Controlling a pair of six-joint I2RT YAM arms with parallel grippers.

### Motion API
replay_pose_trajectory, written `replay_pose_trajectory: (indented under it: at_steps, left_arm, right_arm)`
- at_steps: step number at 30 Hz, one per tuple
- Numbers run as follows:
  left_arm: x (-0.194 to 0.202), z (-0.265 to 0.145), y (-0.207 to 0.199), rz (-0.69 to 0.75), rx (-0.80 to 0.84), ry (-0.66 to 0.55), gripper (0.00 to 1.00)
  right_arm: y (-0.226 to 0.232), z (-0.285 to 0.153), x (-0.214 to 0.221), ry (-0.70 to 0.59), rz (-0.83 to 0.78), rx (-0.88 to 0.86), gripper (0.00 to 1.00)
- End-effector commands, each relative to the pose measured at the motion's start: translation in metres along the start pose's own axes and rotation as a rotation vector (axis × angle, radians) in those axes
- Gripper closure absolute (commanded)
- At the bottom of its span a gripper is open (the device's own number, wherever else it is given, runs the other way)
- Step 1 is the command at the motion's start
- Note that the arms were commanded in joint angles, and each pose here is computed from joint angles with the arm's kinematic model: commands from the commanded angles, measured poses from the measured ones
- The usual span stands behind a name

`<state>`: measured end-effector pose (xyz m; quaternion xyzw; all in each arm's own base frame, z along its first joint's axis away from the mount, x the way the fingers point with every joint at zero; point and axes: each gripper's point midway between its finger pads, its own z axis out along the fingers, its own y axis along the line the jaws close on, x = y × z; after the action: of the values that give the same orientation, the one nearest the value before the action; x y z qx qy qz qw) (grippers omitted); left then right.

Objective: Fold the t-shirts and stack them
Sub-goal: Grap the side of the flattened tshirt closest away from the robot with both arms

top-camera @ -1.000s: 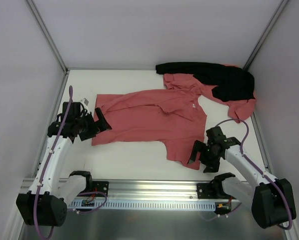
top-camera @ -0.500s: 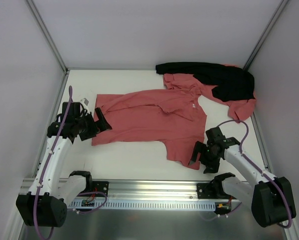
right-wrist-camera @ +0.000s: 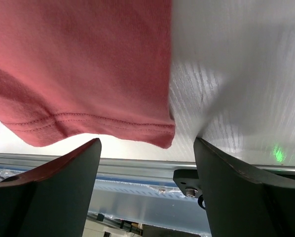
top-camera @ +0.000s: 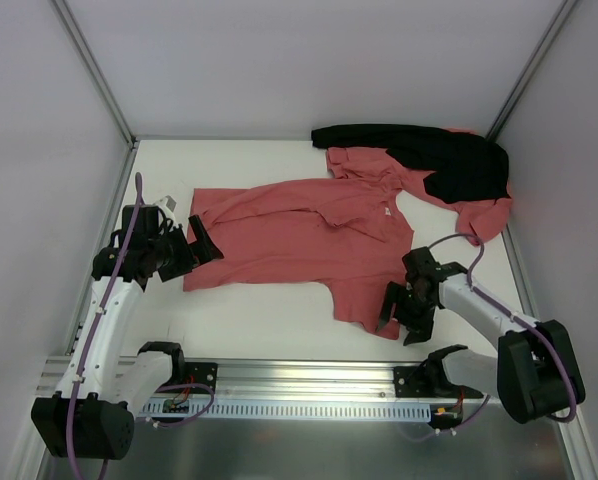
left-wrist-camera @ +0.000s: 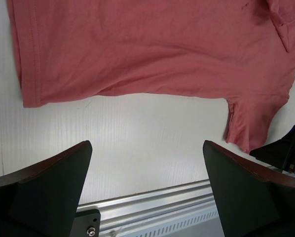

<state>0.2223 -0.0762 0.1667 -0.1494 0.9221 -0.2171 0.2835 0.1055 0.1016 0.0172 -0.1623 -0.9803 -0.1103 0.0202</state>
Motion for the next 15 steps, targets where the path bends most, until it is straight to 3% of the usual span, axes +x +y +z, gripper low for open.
replay_pose_trajectory:
  at_steps: [1,5,6,8,9,11,14,15]
  left_arm:
    - [0.0001,-0.0044,-0.0042,0.03,0.015,-0.01,0.01]
    - [-0.0013,-0.0041,-0.0038,0.033,0.013,-0.016,0.01]
    - [-0.0013,-0.0041,-0.0038,0.033,0.013,-0.016,0.01]
    - [-0.0013,-0.0041,-0.0038,0.035,0.013,-0.016,0.01]
    - [-0.0013,-0.0043,-0.0036,0.038,0.012,-0.018,0.01]
    - [-0.0015,-0.0046,-0.0035,0.038,0.011,-0.02,0.01]
    - [-0.0015,-0.0049,-0.0029,0.041,0.008,-0.021,0.01]
    - [-0.001,-0.0043,-0.0025,0.04,0.007,-0.018,0.01]
  right_arm:
    - [0.0302,-0.0019,-0.0255,-0.082,-0.034,-0.097,0.22]
    - [0.0354,-0.0008,-0.0282,-0.078,-0.041,-0.11,0.38]
    - [0.0357,-0.0006,-0.0289,-0.077,-0.036,-0.109,0.5]
    - [0.0365,0.0,-0.0293,-0.076,-0.039,-0.11,0.59]
    - [0.0364,0.0005,-0.0294,-0.075,-0.038,-0.109,0.7]
    - [0.0369,-0.0002,-0.0305,-0.078,-0.037,-0.108,0.77]
    - [0.0374,-0.0027,-0.0325,-0.086,-0.042,-0.105,0.98]
    - [0.0375,-0.004,-0.033,-0.09,-0.044,-0.102,1.0]
